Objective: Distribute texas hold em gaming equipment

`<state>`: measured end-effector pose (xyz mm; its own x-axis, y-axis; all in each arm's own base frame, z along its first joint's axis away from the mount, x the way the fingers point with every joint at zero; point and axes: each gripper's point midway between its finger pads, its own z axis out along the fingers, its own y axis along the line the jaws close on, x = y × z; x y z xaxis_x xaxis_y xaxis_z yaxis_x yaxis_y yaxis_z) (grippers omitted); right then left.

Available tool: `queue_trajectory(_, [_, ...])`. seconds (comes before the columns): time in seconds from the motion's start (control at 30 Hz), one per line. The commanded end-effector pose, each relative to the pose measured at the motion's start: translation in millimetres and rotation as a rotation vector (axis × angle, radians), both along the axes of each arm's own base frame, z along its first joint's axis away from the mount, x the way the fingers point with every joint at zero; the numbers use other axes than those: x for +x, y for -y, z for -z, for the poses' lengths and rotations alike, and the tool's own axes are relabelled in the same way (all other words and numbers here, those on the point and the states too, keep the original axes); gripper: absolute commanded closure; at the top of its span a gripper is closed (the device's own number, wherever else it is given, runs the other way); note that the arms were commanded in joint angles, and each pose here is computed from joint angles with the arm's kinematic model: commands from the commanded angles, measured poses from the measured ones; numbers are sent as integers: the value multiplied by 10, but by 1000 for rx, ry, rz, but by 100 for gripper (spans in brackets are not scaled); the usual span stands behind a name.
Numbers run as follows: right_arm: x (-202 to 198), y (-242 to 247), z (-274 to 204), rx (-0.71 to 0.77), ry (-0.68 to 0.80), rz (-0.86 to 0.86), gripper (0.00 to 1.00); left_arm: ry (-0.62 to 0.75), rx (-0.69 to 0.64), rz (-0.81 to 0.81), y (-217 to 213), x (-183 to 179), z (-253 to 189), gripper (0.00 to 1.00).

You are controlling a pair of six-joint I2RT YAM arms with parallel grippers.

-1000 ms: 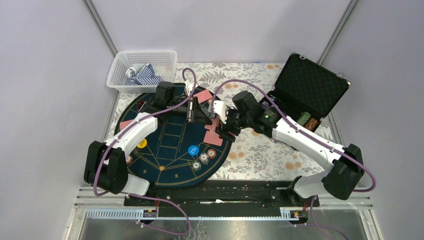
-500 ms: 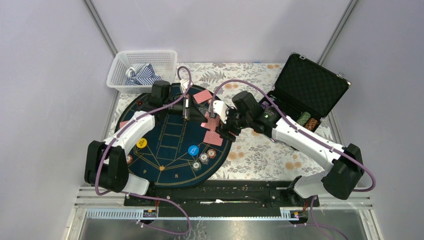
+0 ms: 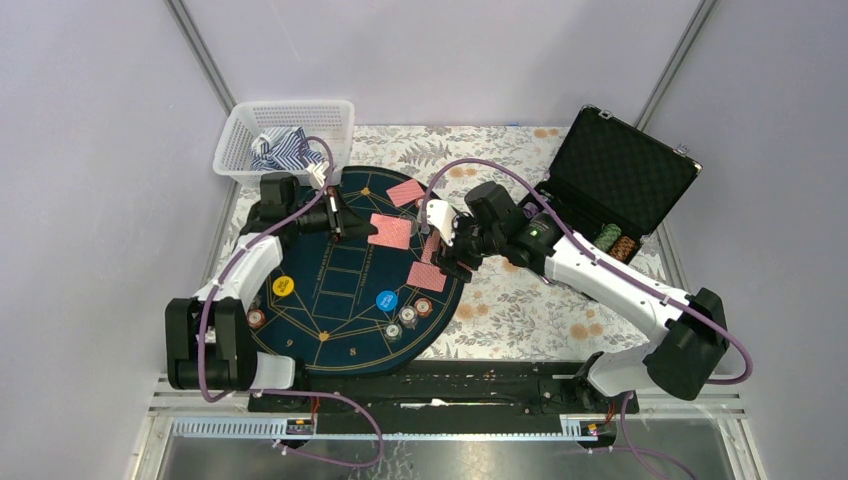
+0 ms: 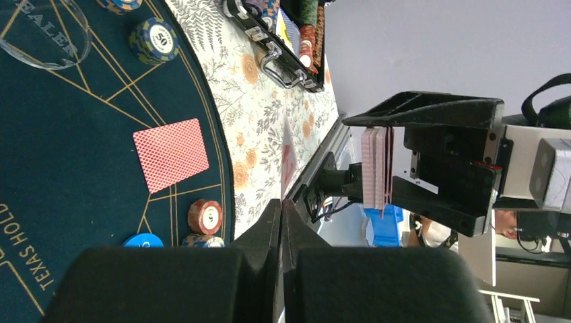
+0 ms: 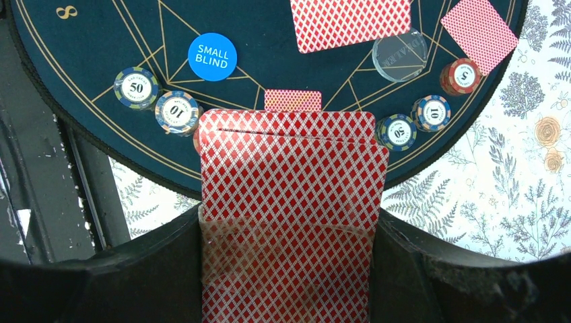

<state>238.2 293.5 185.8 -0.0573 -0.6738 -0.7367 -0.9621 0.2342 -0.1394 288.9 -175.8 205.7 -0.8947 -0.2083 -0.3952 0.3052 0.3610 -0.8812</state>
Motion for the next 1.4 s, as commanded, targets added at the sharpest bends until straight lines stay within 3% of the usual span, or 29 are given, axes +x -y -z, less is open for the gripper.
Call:
queue_trajectory(0.0, [66, -86, -361, 86, 87, -4, 85, 39, 8, -36, 1, 126, 64, 100])
queue_trajectory(0.43, [75, -71, -307, 74, 87, 1, 85, -90, -1, 55, 684, 20, 712, 100])
queue_trajectory(0.83, [77, -70, -223, 58, 77, -2, 85, -189, 77, 100, 924, 48, 1305, 95])
queue_trajectory(0.93, [79, -68, -213, 56, 75, -1, 85, -203, 104, 102, 932, 64, 1410, 89])
queue_trajectory(1.13, [74, -69, -210, 58, 74, -3, 84, -193, 208, 71, 833, 108, 1478, 62])
queue_trajectory(1.37, [63, -50, -205, 55, 78, -2, 84, -111, 323, -29, 479, 275, 1206, 48])
